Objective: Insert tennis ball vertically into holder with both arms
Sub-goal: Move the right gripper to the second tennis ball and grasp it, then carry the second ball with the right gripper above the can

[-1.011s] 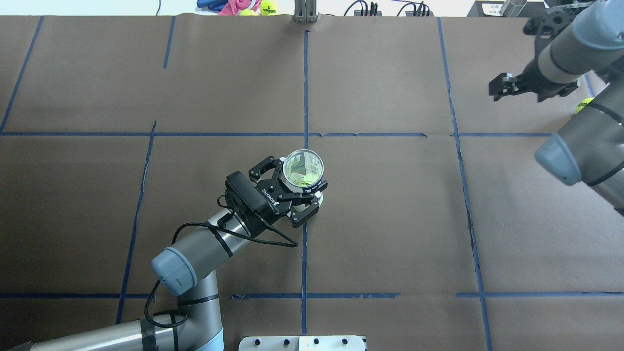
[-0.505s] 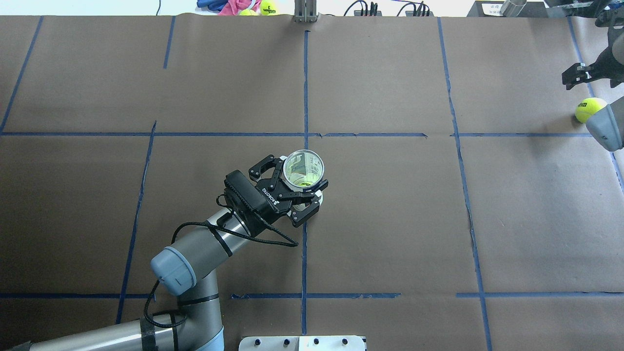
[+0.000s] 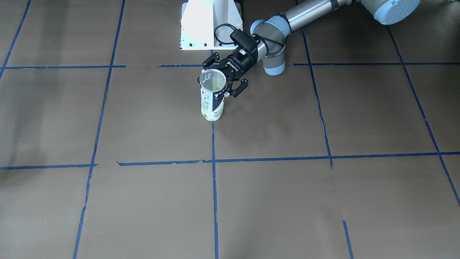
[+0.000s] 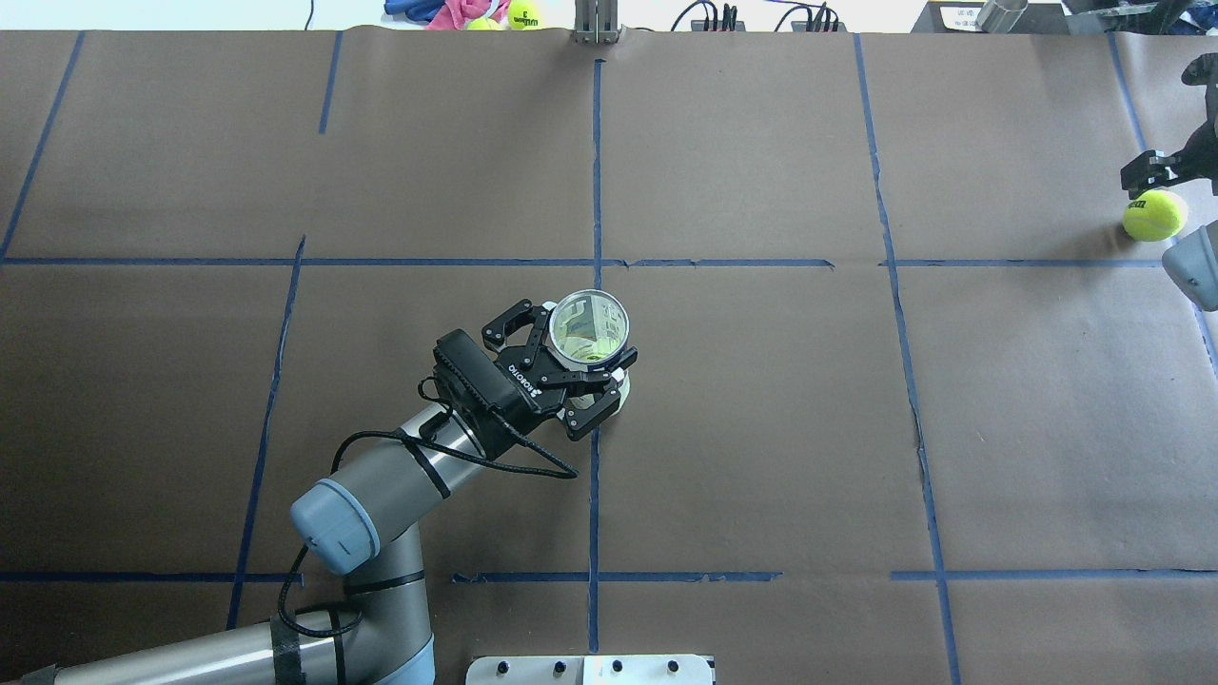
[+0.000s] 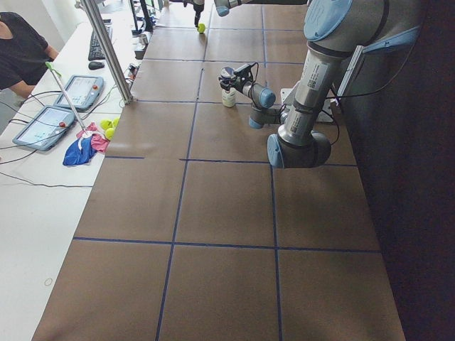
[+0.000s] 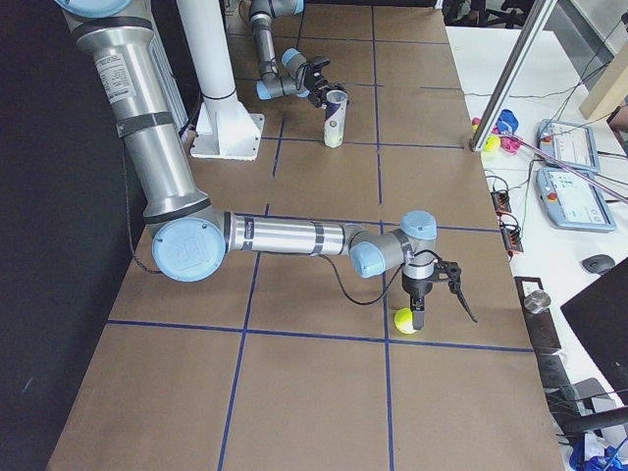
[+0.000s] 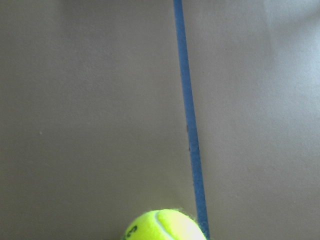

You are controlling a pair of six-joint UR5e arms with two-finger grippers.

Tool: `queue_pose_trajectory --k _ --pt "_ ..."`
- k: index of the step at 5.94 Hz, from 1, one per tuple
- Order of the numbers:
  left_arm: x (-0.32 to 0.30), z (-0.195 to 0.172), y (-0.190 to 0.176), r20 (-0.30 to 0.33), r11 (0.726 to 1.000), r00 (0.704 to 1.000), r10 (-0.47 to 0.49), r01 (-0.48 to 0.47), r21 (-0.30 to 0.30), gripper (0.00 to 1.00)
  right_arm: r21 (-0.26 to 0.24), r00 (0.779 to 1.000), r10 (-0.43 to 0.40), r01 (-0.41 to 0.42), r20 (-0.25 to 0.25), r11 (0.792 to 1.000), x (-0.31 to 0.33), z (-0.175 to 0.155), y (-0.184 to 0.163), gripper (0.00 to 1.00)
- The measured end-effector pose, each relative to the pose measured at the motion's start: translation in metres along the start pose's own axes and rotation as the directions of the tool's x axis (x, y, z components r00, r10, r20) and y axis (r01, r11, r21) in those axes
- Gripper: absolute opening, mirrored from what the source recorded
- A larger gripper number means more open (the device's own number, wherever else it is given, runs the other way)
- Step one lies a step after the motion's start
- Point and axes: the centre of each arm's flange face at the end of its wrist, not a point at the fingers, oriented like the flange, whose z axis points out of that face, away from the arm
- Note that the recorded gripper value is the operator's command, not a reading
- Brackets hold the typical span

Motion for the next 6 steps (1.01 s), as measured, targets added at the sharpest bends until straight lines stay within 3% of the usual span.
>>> queue_pose_trajectory --k 4,5,6 --pt "0.000 -0.001 -0.004 -0.002 1.000 1.000 -0.004 0.004 0.008 0.89 -0.029 0.999 -0.045 0.044 -0.013 0.999 -0.012 0.018 0.013 0.96" --pt "0.000 -0.001 -0.005 -0.002 1.000 1.000 -0.004 0.004 0.008 0.89 -0.036 0.999 -0.050 0.049 -0.016 0.998 -0.013 0.023 0.015 0.77" --pt "0.000 -0.001 -0.005 -0.003 1.000 1.000 -0.005 0.005 0.009 0.89 -0.038 0.998 -0.054 0.053 -0.021 0.998 -0.013 0.027 0.016 0.20"
